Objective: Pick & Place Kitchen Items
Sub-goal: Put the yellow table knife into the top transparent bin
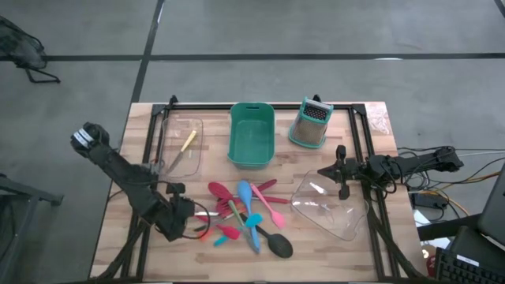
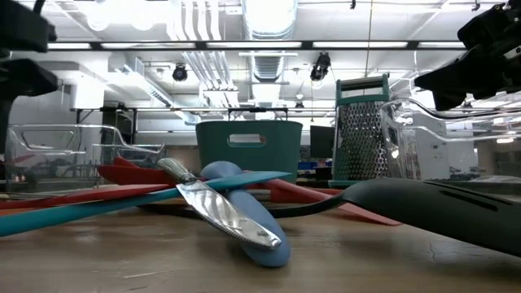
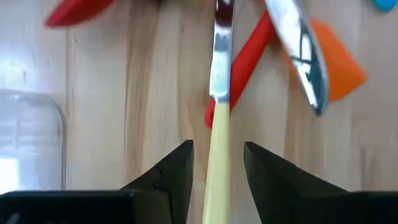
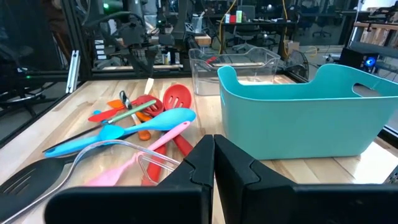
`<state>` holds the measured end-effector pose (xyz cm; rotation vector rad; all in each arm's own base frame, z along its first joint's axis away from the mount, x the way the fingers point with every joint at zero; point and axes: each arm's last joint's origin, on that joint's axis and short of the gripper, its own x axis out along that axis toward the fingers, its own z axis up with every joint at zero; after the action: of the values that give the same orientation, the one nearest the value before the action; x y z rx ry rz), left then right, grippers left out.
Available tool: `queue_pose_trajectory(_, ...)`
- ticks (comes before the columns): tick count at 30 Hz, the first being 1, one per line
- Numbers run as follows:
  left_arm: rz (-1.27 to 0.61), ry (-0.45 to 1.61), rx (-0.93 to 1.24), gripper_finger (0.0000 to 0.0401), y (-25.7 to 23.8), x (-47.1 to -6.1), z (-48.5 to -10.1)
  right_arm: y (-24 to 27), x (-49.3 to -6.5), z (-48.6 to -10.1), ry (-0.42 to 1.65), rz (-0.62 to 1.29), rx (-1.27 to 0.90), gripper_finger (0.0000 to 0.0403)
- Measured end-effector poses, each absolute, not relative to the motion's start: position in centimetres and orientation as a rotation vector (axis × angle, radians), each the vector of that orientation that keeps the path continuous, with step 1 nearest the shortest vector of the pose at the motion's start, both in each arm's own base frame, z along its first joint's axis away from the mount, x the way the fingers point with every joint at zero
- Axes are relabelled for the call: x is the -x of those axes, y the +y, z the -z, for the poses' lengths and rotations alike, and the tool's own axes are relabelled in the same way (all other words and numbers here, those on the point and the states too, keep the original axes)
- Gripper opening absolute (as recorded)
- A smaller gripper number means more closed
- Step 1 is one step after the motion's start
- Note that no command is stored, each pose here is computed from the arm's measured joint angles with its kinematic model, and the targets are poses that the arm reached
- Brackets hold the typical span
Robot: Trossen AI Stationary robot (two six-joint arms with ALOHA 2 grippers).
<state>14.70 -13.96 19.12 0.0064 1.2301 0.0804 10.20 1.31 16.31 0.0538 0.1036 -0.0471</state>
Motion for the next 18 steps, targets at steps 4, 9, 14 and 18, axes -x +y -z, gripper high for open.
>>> queue_pose_trajectory(4, -0.126, 1.269, -0.001, 0.0147, -13.3, -14.0, -17.7, 1.3, -10.2, -16.3, 0.104, 0.047, -0.054, 0.0008)
queue_pose_trajectory(9, -0.155, 1.307, 0.013, 0.0147, -12.8, -13.4, -16.3, 1.3, -10.2, -16.3, 0.104, 0.047, -0.054, 0.0008)
queue_pose_trajectory(14, -0.164, 1.318, 0.037, 0.0147, -12.7, -13.2, -16.1, 1.3, -10.2, -16.3, 0.103, 0.047, -0.055, 0.0008)
queue_pose_trajectory(18, -0.163, 1.314, 0.046, 0.0147, -12.8, -13.3, -16.2, 1.3, -10.2, -16.3, 0.103, 0.047, -0.053, 0.0008)
